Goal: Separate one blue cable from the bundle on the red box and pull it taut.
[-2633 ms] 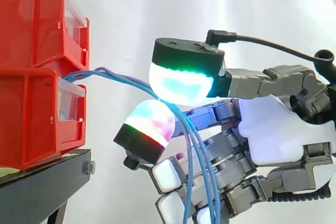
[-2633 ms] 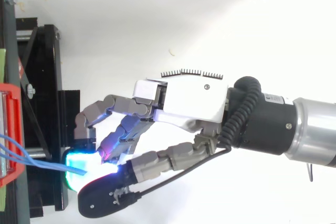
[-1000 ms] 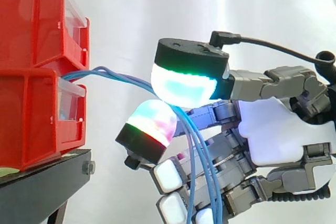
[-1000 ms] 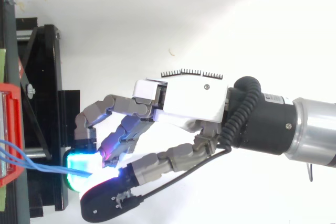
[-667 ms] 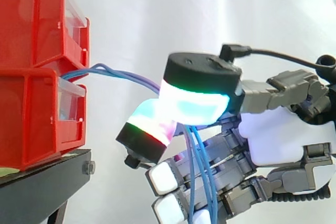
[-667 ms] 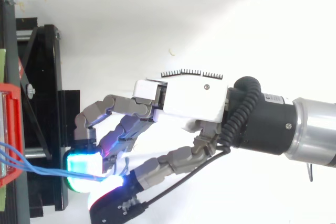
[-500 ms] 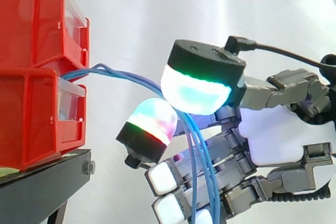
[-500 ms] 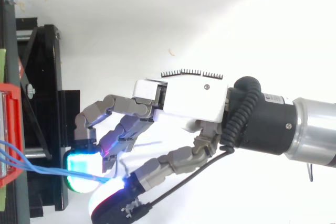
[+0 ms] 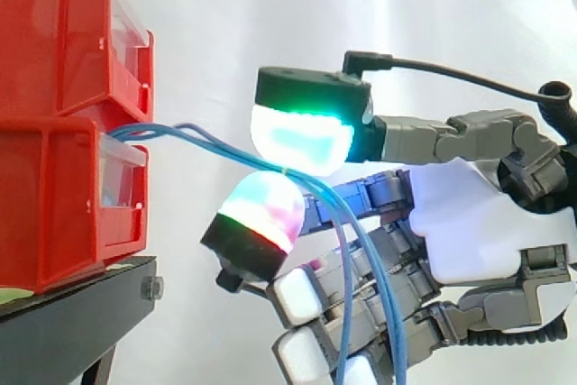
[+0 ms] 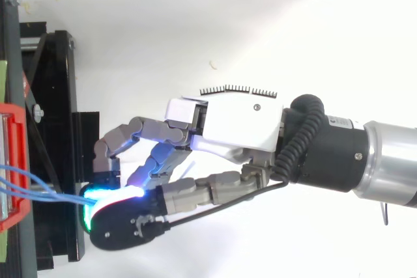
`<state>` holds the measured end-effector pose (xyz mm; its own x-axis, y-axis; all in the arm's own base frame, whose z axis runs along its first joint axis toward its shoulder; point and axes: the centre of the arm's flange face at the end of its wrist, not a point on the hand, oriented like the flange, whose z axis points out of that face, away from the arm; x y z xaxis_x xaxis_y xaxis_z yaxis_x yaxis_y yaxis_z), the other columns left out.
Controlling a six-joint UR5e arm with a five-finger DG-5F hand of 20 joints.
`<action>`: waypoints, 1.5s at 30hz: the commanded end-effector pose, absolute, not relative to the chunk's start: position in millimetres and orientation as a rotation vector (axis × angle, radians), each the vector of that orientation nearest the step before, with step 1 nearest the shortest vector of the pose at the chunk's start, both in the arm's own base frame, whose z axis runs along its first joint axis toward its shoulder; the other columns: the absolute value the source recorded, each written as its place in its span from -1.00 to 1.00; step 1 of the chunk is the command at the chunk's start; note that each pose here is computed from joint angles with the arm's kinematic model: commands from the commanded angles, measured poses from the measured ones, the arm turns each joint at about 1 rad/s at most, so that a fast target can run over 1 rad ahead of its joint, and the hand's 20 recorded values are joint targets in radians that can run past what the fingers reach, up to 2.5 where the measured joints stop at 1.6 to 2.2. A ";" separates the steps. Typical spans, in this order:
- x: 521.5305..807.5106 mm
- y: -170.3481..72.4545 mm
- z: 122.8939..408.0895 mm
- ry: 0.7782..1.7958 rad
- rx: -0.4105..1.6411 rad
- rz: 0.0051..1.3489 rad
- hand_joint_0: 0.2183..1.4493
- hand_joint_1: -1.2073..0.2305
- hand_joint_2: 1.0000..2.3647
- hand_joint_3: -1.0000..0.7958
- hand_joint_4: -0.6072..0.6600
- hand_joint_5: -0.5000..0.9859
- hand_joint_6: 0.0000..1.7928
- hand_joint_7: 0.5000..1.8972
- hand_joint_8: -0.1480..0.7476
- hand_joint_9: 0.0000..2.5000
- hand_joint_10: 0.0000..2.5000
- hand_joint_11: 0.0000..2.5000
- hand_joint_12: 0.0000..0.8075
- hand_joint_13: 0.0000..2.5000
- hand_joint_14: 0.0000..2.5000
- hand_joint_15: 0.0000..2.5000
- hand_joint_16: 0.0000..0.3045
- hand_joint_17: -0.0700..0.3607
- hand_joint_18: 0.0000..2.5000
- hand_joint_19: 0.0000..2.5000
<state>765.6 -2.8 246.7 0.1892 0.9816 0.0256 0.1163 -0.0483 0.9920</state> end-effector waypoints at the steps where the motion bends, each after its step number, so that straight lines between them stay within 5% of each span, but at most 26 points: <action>1: 765.6 -2.8 246.5 1.137 1.407 1.034 -0.58 -0.17 -0.48 -0.03 0.22 -0.53 -0.08 -0.20 0.16 -0.20 -0.99 -0.58 0.07 -0.22 -0.99 -0.64 -0.50 0.12 -0.35 -0.45; 5: 765.6 -2.8 246.5 1.136 1.408 1.035 -0.57 -0.30 -0.48 0.01 0.22 -0.54 -0.07 -0.20 0.15 -0.22 -0.99 -0.57 0.05 -0.23 -0.99 -0.64 -0.50 0.11 -0.36 -0.46; 12: 765.6 -2.8 246.5 1.136 1.408 1.035 -0.36 -0.49 -1.00 0.05 0.17 -0.57 -0.05 -0.18 0.04 -0.30 -0.99 -0.56 -0.05 -0.29 -0.99 -0.63 -0.56 0.03 -0.41 -0.45; 21: 765.5 -2.7 247.6 1.136 1.407 1.037 -0.34 -0.55 -0.98 -0.04 0.10 -0.58 -0.06 -0.13 -0.05 -0.36 -0.99 -0.55 -0.15 -0.33 -0.99 -0.61 -0.61 -0.06 -0.47 -0.44; 30: 765.6 -2.8 246.5 1.136 1.408 1.035 -0.26 -0.60 -0.99 0.17 0.05 -0.60 -0.05 -0.16 -0.10 -0.45 -0.99 -0.58 -0.16 -0.39 -0.99 -0.64 -0.61 -0.06 -0.47 -0.47; 38: 765.7 -2.7 246.5 1.137 1.408 1.036 -0.20 -0.66 -0.97 0.01 -0.04 -0.63 -0.07 -0.11 -0.21 -0.57 -0.99 -0.64 -0.20 -0.48 -0.99 -0.69 -0.64 -0.10 -0.52 -0.51; 45: 765.6 -2.8 246.5 1.136 1.408 1.035 -0.21 -0.72 -1.00 -0.43 -0.02 -0.64 -0.07 -0.15 -0.23 -0.58 -0.99 -0.67 -0.22 -0.48 -0.99 -0.71 -0.66 -0.14 -0.52 -0.54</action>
